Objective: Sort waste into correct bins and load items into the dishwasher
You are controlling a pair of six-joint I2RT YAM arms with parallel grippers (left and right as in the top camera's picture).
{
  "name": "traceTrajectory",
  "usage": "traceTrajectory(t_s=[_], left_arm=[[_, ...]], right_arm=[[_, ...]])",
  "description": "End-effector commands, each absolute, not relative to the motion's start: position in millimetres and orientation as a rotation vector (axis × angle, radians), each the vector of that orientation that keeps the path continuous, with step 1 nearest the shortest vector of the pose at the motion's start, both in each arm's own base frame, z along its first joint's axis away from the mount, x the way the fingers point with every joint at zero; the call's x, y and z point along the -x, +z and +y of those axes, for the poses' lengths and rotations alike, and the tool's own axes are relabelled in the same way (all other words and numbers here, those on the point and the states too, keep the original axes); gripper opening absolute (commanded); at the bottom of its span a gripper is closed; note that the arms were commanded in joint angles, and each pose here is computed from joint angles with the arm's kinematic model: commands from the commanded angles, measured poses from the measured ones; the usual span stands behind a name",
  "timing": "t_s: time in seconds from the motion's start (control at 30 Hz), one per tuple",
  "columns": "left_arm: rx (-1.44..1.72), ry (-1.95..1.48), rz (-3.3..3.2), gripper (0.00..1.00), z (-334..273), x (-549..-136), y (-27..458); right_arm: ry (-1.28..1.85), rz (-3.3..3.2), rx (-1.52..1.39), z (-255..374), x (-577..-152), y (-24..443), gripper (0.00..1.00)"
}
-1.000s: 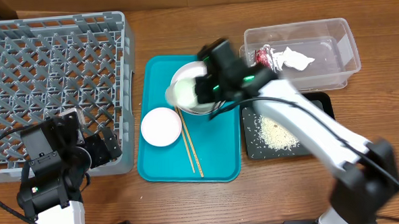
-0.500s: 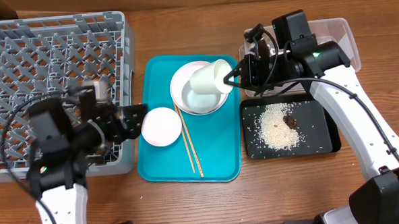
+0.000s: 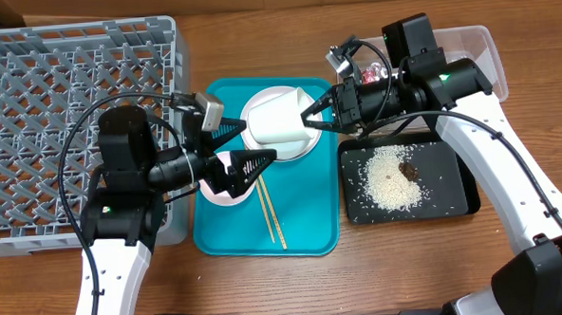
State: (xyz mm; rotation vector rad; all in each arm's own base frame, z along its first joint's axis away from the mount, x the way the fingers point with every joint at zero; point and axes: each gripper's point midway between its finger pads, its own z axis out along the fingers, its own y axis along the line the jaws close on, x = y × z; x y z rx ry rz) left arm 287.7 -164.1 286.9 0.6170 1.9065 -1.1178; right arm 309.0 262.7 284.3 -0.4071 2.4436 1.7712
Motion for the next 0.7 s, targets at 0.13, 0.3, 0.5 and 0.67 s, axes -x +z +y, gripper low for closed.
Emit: traceTrajectory(t_s=[0.13,0.3,0.5,0.67], left_arm=[[-0.775,-1.208,1.744,0.92,-184,-272,317],[-0.858,-1.245,1.654,0.88,-192,-263,330],[-0.881,-1.229,1.608,0.89,-193,-263,337],[-0.882,-1.218,1.565,0.89,-193,-266,348]], right_arm=[[2.019,2.309,0.541,272,-286,315,0.04],[2.066,2.284,0.591,278,-277,320,0.04],[2.07,2.291,0.594,280,-275,320,0.04],[2.075,2.303,0.583,279,-274,319,0.04]])
